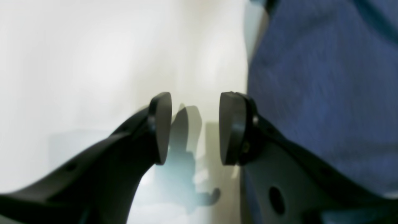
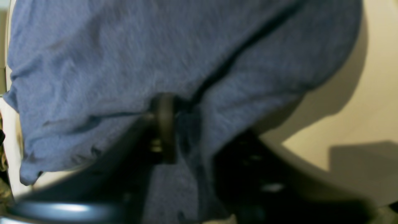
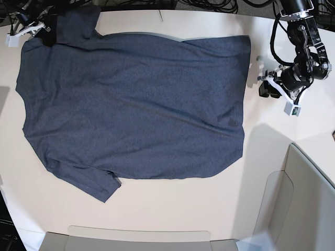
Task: Layout the t-shirt on the table in an organized manner, then fold the t-shirt properly
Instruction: 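Pull the shirt edges outward with both grippers to flatten it, then release the shirt and hold both grippers at its edges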
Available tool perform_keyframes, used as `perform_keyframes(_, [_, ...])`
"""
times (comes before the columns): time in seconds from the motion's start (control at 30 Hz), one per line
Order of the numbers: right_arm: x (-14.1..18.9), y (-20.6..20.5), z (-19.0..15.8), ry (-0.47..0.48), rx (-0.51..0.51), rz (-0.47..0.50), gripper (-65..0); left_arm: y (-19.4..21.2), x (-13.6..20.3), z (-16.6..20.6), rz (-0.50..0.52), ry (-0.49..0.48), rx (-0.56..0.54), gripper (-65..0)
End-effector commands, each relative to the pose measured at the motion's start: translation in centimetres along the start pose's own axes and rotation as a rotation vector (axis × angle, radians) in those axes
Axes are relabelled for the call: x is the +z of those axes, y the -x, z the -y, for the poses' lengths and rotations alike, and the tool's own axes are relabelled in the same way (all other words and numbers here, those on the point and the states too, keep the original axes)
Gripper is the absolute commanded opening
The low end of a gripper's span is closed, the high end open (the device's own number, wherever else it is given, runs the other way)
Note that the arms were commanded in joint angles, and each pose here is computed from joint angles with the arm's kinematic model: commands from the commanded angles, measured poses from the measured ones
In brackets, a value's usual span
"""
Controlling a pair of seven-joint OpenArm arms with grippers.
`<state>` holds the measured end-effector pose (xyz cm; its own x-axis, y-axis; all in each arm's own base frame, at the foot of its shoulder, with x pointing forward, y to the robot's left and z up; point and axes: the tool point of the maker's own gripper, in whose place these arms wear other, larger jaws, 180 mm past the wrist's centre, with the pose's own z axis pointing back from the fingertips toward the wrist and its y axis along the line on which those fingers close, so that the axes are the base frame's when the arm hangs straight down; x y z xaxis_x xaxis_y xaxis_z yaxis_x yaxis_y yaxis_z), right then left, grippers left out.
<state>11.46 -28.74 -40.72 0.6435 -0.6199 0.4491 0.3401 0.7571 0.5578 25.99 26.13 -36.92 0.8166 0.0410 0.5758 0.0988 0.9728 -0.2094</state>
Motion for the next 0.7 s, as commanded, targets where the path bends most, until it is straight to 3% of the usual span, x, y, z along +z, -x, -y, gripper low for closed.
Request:
perform_keyframes(0.0, [0.4, 5.1, 2.1, 0.106, -0.018, -0.234, -65.0, -0.2, 1.0, -1.0, 0.015, -0.028, 0.002, -40.0])
perform_keyframes(0.17, [-0.1, 4.8, 2.1, 0.096, -0.015, -0.241, -65.0, 3.9, 2.6, -2.7, -0.062, -0.048, 0.072, -40.0])
perform_keyframes(0.33, [-0.2, 5.1, 2.4, 0.097, -0.027, -0.249, -65.0, 6.2, 3.9, -3.4, -0.021, -0.053, 0.193, -37.3])
perform_keyframes(0.53, [-0.1, 5.1, 2.4, 0.098, -0.029, -0.248, -65.0, 10.4, 3.7, -1.4, -0.048, 0.090, 0.319, -24.0])
perform_keyframes(0.67, [-0.1, 5.1, 2.4, 0.098, -0.029, -0.248, -65.0, 12.9, 2.6, 0.3, -0.109, 0.171, 0.369, -23.6])
